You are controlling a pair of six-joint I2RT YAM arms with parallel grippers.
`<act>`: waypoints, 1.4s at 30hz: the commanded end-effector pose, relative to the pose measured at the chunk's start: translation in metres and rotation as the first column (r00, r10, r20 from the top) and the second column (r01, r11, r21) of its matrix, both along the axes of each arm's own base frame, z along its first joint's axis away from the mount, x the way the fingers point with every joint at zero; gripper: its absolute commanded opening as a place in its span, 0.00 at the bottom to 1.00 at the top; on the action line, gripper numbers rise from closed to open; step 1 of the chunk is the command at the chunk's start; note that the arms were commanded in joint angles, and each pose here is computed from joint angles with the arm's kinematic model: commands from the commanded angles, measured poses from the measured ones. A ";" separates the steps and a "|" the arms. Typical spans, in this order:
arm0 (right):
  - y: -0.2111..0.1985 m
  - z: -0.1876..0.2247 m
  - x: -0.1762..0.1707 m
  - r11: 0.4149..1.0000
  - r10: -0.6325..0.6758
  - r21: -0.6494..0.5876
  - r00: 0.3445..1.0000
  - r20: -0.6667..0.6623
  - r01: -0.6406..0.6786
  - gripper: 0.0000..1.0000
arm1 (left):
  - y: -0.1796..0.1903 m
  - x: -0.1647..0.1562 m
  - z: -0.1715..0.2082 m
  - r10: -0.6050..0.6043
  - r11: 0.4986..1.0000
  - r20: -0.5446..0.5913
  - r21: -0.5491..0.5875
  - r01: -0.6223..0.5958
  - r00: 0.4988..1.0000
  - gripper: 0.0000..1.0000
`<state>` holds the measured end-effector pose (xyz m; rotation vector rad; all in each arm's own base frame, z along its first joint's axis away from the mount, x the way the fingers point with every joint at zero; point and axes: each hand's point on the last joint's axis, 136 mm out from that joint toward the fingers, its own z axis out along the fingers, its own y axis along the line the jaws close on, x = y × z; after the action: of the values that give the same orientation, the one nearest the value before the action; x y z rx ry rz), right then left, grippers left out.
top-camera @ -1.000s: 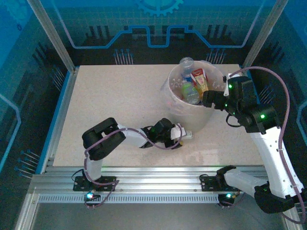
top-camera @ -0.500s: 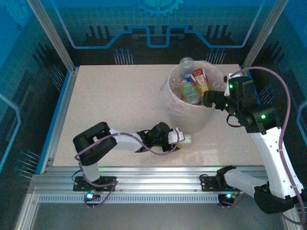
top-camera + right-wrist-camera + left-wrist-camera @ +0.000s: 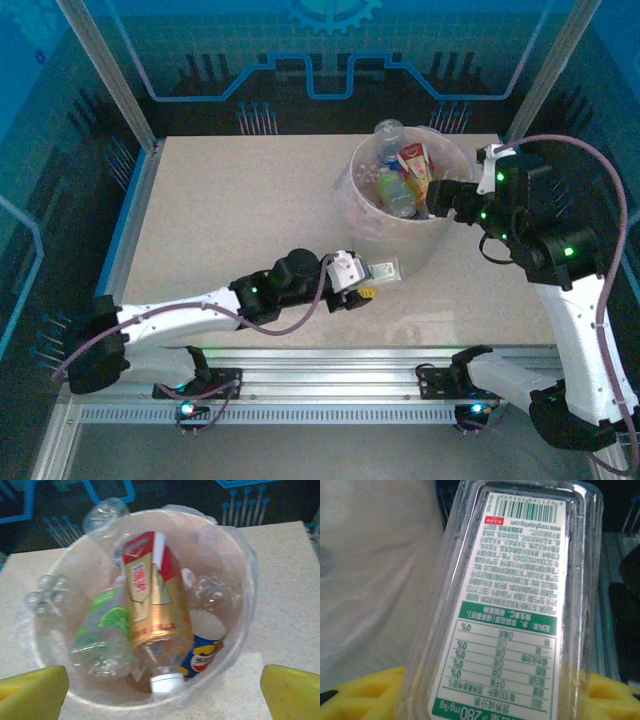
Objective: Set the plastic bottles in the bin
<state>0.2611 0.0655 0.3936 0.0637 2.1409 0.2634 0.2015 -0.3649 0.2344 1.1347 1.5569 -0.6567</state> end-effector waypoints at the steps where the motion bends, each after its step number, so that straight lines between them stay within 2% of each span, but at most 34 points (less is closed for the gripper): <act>1: 0.028 0.026 -0.011 0.981 0.155 0.106 0.985 0.077 -0.162 1.00 | 0.010 0.012 0.038 0.096 0.992 0.028 -0.086 -0.093 0.995 0.24; 6: 0.065 0.038 -0.016 0.911 0.317 0.237 0.940 0.125 -0.338 1.00 | 0.014 0.025 0.085 0.180 0.961 0.089 -0.229 -0.156 0.980 0.24; 9: 0.087 0.042 -0.019 0.845 0.412 0.306 0.899 0.147 -0.438 1.00 | 0.016 0.032 0.111 0.221 0.932 0.119 -0.318 -0.174 0.968 0.25; 14: 0.102 0.035 -0.013 0.801 0.463 0.359 0.876 0.132 -0.478 1.00 | 0.023 0.047 0.144 0.277 0.877 0.132 -0.440 -0.194 0.952 0.25; 24: 0.135 0.033 -0.012 0.691 0.585 0.415 0.795 0.158 -0.591 1.00 | 0.023 0.064 0.162 0.310 0.846 0.144 -0.494 -0.203 0.940 0.26; 38: 0.159 0.023 -0.006 0.680 0.627 0.393 0.769 0.128 -0.620 0.99 | 0.025 0.071 0.173 0.307 0.823 0.147 -0.537 -0.184 0.940 0.27; 42: 0.166 0.021 -0.004 0.672 0.644 0.390 0.757 0.112 -0.630 0.85 | 0.025 0.074 0.172 0.310 0.825 0.150 -0.533 -0.188 0.939 0.27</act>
<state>0.2570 0.2247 0.4049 -0.4206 2.0683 1.1327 0.2753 -0.3416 0.3771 0.6011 1.2767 -0.6457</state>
